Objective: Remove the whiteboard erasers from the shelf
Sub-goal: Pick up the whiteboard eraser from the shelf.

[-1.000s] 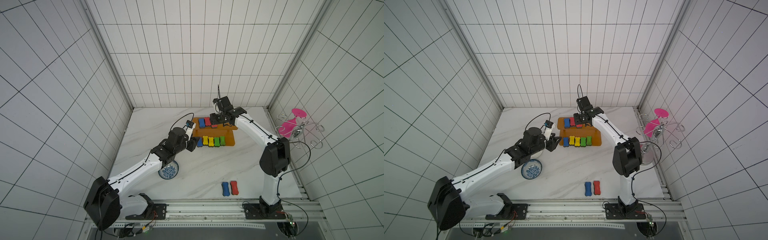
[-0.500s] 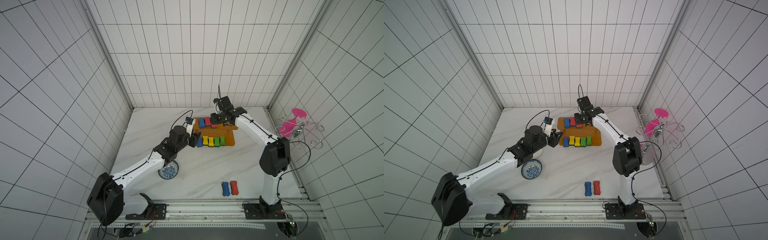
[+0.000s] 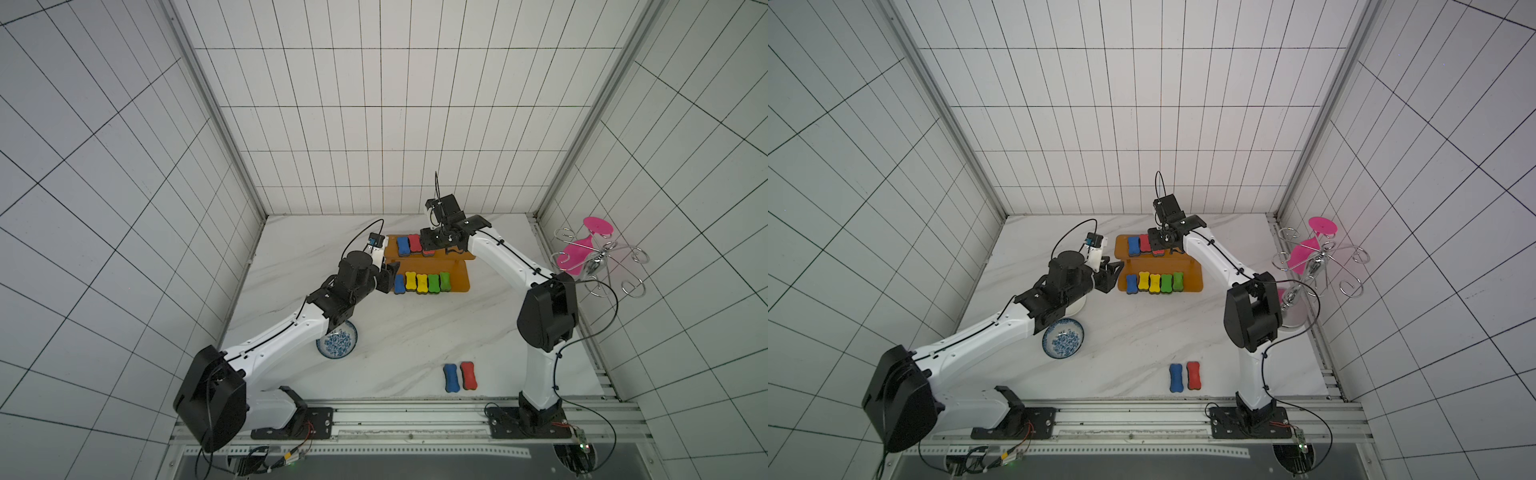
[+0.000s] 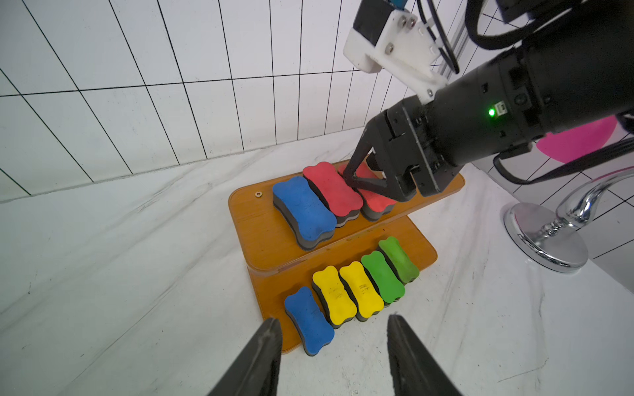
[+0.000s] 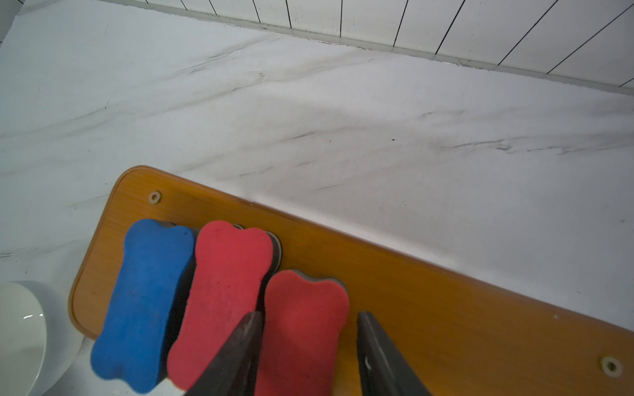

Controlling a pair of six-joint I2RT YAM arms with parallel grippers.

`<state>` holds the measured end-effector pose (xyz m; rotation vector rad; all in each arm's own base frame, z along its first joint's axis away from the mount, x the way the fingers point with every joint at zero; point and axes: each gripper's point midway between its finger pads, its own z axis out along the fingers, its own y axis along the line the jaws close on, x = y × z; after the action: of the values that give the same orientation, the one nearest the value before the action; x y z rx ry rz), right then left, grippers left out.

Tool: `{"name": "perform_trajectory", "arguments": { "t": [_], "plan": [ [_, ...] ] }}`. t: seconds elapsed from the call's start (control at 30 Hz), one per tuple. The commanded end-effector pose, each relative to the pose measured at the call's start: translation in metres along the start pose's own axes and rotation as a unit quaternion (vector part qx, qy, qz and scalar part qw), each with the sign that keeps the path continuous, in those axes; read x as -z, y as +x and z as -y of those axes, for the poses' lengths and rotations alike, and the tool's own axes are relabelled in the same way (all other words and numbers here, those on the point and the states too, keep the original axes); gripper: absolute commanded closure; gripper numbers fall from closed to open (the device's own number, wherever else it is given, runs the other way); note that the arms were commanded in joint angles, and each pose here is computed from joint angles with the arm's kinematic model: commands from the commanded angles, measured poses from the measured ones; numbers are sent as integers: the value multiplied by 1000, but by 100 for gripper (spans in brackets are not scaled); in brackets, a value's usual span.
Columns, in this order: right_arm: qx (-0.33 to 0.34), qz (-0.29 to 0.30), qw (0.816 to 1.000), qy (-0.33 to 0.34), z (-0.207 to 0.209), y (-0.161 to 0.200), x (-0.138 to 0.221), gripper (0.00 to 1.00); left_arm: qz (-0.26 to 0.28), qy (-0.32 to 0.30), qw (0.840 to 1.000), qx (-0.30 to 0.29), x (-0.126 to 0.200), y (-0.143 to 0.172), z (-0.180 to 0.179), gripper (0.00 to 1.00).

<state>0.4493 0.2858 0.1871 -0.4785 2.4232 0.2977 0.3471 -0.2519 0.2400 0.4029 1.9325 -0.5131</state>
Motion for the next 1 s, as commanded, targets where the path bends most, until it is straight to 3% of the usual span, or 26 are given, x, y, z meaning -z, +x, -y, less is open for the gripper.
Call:
{"name": "perform_trajectory", "arguments": {
  "t": [0.0,0.47,0.77,0.97],
  "plan": [
    [-1,-15,1000,13,9,11,-8,52,19,-2,1000,5,6,-14,0,47],
    [4,-15,999,44,20,13,5,52,20,-4,1000,12,8,-13,-1,47],
    [-49,-48,993,97,29,35,-5,52,17,-11,1000,15,9,-10,-3,47],
    [-63,-50,992,93,19,39,-7,61,20,-26,999,20,11,-11,-8,47]
  ]
}}
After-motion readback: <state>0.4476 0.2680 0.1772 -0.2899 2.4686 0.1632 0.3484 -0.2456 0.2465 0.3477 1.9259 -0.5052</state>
